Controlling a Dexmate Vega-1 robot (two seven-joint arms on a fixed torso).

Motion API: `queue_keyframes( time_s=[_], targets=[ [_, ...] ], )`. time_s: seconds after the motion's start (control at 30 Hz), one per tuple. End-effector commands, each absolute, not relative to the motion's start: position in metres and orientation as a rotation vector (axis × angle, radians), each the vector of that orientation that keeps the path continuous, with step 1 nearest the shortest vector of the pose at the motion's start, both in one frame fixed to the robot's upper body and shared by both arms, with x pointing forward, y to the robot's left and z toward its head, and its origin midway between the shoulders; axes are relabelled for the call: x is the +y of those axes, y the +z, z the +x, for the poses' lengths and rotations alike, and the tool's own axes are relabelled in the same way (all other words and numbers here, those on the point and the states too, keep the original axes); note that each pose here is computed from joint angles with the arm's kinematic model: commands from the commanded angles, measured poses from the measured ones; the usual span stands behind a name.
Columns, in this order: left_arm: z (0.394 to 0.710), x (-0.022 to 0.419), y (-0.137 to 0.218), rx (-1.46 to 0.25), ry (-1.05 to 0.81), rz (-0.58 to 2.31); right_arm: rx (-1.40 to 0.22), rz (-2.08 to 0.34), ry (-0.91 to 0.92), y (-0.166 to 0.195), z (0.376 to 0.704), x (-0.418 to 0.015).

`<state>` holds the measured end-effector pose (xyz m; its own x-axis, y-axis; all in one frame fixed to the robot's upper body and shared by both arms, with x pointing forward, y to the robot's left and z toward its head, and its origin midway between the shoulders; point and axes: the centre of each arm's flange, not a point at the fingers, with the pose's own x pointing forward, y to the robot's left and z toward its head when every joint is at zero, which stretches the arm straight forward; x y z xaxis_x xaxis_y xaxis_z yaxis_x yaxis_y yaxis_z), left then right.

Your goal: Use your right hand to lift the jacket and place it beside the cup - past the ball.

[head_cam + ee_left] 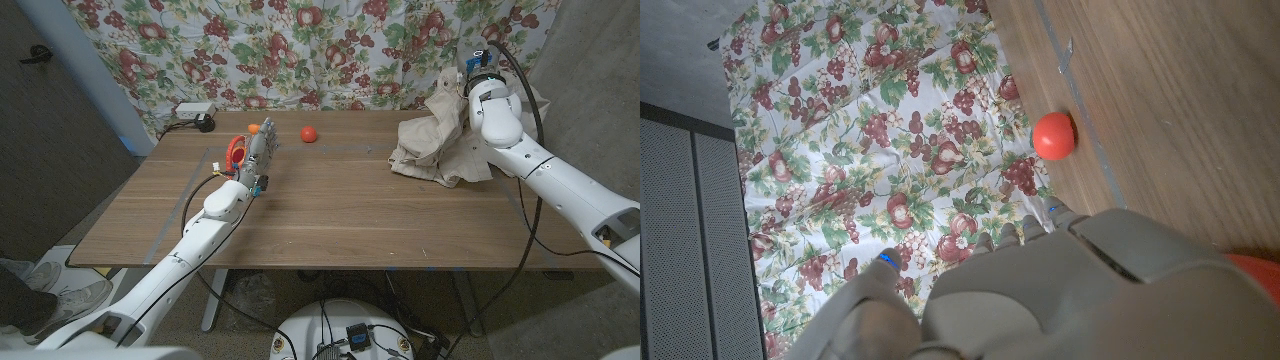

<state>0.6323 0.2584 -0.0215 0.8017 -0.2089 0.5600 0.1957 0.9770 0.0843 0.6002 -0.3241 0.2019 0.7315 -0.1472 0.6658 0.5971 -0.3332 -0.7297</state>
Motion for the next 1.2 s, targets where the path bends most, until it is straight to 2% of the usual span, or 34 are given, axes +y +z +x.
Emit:
queue_keyframes(
  time_s=[0.03,0.7,1.03,1.13,1.2],
  targets=[
    [0.626,0.259,-0.024,-0.606,-0.217,0.02,-0.335,-1.773,-0.742,0.194,0.595,-0.321],
    [0.625,0.258,-0.025,-0.608,-0.228,0.018,-0.297,-1.852,-0.676,0.198,0.578,-0.311],
    [0.628,0.258,-0.023,-0.613,-0.236,0.017,-0.197,-1.902,-0.631,0.209,0.57,-0.305],
    [0.628,0.259,-0.021,-0.615,-0.238,0.023,-0.207,-1.906,-0.638,0.211,0.567,-0.304],
    [0.629,0.26,-0.02,-0.616,-0.237,0.02,-0.269,-1.887,-0.657,0.212,0.561,-0.305]
  ],
)
